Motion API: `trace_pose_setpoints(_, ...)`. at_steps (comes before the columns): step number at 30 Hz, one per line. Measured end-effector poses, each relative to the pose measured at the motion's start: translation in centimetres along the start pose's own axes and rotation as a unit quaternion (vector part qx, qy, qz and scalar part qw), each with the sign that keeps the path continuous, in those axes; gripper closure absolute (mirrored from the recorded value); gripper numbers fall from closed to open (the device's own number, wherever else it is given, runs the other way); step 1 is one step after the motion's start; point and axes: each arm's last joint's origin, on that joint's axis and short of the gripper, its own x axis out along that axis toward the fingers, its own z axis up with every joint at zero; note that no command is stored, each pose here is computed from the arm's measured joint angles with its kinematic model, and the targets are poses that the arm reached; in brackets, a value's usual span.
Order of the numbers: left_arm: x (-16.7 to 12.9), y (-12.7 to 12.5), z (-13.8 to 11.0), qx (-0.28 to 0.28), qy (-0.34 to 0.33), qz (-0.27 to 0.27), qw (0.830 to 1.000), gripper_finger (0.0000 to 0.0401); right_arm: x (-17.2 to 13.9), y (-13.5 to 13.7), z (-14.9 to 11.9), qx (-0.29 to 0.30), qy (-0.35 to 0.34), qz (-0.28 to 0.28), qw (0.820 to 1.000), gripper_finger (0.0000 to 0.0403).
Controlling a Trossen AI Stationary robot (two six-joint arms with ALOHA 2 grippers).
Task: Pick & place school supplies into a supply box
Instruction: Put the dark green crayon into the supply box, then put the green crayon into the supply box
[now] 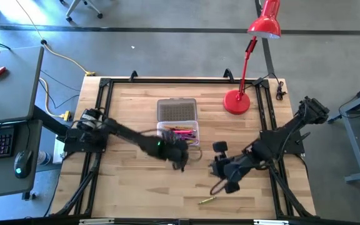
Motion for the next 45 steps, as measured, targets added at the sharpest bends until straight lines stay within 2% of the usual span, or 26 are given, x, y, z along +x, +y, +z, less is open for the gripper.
trace_pose_setpoints(5, 1.3, 2.6, 1.1, -0.011, 0.024, -0.007, 1.000, 0.0353, 1.5, 2.8, -2.3, -0.024, 0.019, 0.035, 0.999, 0.0304)
trace_pose_setpoints(10, 2.1, 4.6, 0.8, -0.012, 0.085, -0.007, 0.996, 0.0351, 4.1, 4.9, -6.6, -0.028, -0.002, 0.070, 0.997, 0.0304)
trace_pose_setpoints(13, 2.2, 5.1, 0.7, -0.027, 0.103, -0.003, 0.994, 0.0347, 5.5, 5.5, -9.2, -0.021, -0.035, 0.088, 0.995, 0.0304)
trace_pose_setpoints(17, 2.2, 4.9, 0.8, -0.017, 0.087, 0.007, 0.996, 0.0337, 6.8, 5.4, -11.4, 0.007, -0.105, 0.117, 0.987, 0.0304)
trace_pose_setpoints(20, 2.2, 4.9, 0.7, -0.007, 0.097, -0.010, 0.995, 0.0321, 7.8, 5.5, -12.5, 0.037, -0.133, 0.134, 0.981, 0.0304)
trace_pose_setpoints(23, 2.5, 4.8, 0.6, -0.003, 0.106, -0.015, 0.994, 0.0301, 9.2, 6.2, -12.8, 0.034, -0.132, 0.154, 0.979, 0.0304)
trace_pose_setpoints(31, 2.3, 4.9, 0.5, -0.007, 0.105, -0.010, 0.994, 0.0260, 12.6, 8.8, -11.9, -0.045, -0.113, 0.130, 0.984, 0.0304)
trace_pose_setpoints(36, -0.1, 5.5, 1.3, -0.079, 0.120, -0.013, 0.989, 0.0267, 13.2, 8.9, -12.0, -0.022, -0.082, 0.122, 0.989, 0.0304)
trace_pose_setpoints(40, -3.4, 5.8, 2.5, -0.079, 0.130, -0.019, 0.988, 0.0282, 13.1, 9.0, -12.8, -0.019, -0.071, 0.110, 0.991, 0.0304)
trace_pose_setpoints(45, -8.8, 5.8, 4.4, -0.074, 0.084, -0.024, 0.993, 0.0302, 13.3, 8.6, -13.8, 0.000, -0.057, 0.090, 0.994, 0.0304)
